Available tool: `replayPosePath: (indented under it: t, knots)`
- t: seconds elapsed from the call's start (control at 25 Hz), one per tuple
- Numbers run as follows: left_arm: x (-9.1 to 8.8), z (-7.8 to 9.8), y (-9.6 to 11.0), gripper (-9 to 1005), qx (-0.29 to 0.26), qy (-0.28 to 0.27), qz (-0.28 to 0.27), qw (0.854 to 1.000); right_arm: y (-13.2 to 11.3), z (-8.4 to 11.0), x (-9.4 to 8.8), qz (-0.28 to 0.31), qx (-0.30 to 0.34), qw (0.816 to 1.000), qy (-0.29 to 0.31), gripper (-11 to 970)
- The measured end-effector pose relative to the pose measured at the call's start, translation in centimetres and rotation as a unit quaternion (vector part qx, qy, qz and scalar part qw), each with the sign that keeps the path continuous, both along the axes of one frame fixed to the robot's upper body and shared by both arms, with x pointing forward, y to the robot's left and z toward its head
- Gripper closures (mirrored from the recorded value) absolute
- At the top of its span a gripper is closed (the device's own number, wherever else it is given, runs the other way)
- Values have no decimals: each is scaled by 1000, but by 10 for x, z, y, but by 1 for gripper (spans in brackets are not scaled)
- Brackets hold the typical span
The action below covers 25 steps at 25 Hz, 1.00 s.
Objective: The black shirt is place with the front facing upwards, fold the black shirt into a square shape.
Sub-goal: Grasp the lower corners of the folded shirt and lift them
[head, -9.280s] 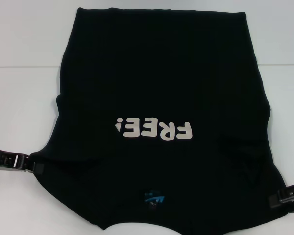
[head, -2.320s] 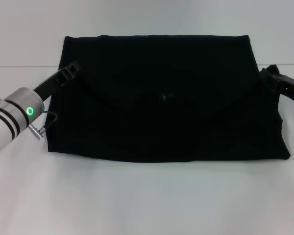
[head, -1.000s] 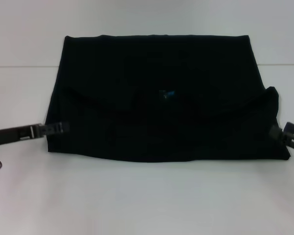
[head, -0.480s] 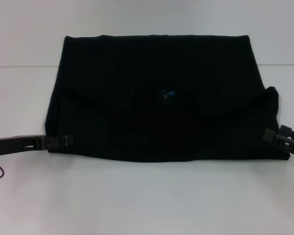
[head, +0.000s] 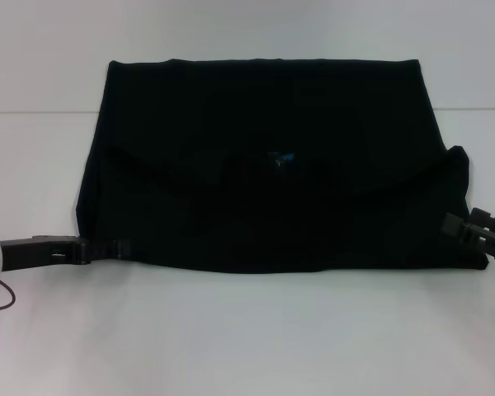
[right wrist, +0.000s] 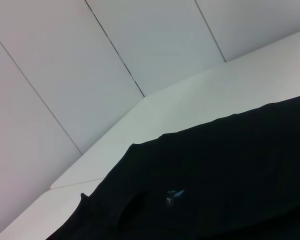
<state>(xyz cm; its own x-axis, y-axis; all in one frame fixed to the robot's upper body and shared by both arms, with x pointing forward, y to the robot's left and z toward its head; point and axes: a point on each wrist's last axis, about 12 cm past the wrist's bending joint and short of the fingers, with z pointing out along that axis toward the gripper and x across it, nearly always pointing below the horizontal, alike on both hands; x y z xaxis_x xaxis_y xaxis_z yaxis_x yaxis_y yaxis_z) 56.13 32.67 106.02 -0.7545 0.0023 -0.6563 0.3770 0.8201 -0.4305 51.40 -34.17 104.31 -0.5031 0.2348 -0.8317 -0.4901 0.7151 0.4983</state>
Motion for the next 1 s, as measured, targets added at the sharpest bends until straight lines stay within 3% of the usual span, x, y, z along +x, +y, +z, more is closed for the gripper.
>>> replayPosePath:
  t: [0.4,0.64,0.72,1.0]
  knots:
    - [-2,-1,3,243,7,-12,5,1000,0,0,0,-1,1,1000,0,37]
    - [-2,-1,3,444,11,-16,0,1000,-3,2,1,-4,4,1000,6,38]
    - [-2,-2,2,676,11,-17,-2,1000,-7,4,2,-6,8,1000,15,38]
    - [-2,-2,2,893,14,-20,-6,1000,-23,18,9,-13,7,998,59,38]
